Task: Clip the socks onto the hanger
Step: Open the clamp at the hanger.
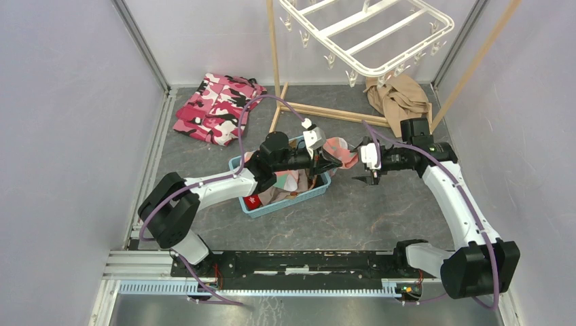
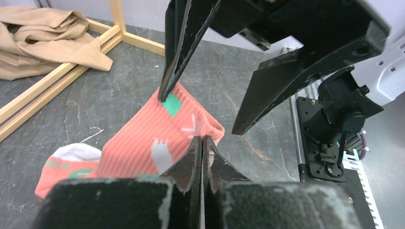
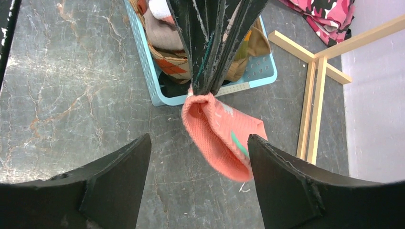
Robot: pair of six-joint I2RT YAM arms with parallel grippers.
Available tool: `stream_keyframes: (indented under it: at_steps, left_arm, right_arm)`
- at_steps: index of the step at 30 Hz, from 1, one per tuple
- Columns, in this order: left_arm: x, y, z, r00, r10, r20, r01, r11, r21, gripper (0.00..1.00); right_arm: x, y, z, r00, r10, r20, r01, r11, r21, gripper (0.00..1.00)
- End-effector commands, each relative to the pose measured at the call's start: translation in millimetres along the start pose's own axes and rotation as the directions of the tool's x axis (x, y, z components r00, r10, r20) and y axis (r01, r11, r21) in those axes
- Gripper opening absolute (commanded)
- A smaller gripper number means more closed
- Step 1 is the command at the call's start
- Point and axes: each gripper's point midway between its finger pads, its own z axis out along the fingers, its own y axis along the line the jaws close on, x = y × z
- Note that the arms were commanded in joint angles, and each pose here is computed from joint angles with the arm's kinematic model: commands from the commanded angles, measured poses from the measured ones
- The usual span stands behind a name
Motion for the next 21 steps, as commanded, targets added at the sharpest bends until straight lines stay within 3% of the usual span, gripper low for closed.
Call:
stream_keyframes:
  at_steps: [1,5,8,10,13,15,16,21]
  left_arm:
    - [-39,-17,-4,0.996,0.011,0.092,-0.017,0.998,0.063,0.02]
    - [-44,-20,-5,0.995,0.008,0.104,-0.016,0.997,0.072,0.02]
    - [-44,-21,-7,0.994,0.002,0.105,-0.010,0.997,0.076,0.02]
    - [-44,-23,-8,0.994,-0.002,0.107,-0.006,0.997,0.080,0.02]
    - [-46,-23,-10,0.994,-0.006,0.111,-0.002,0.997,0.072,0.02]
    - [-48,-21,-13,0.993,-0.009,0.119,0.003,0.999,0.051,0.03]
    - [-49,-19,-15,0.992,-0.010,0.122,0.005,0.999,0.038,0.07]
    - [-52,-16,-32,0.992,0.060,0.115,-0.056,0.998,-0.037,0.47]
  right_arm:
    - [-1,-15,6,0.997,-0.060,-0.046,0.061,0.998,0.013,0.78]
    - [4,-18,8,0.994,-0.069,-0.081,0.071,0.997,0.018,0.66]
    - [2,-25,8,0.993,-0.075,-0.088,0.079,0.996,0.040,0.52]
    - [0,-29,8,0.992,-0.083,-0.091,0.087,0.995,0.044,0.40]
    - [-7,-31,7,0.991,-0.101,-0.089,0.105,0.994,0.043,0.13]
    - [-13,-30,7,0.990,-0.116,-0.075,0.118,0.992,0.032,0.02]
    - [-16,-30,6,0.990,-0.122,-0.068,0.124,0.992,0.029,0.00]
    - [-34,-32,4,0.993,-0.111,-0.035,0.112,0.994,0.022,0.00]
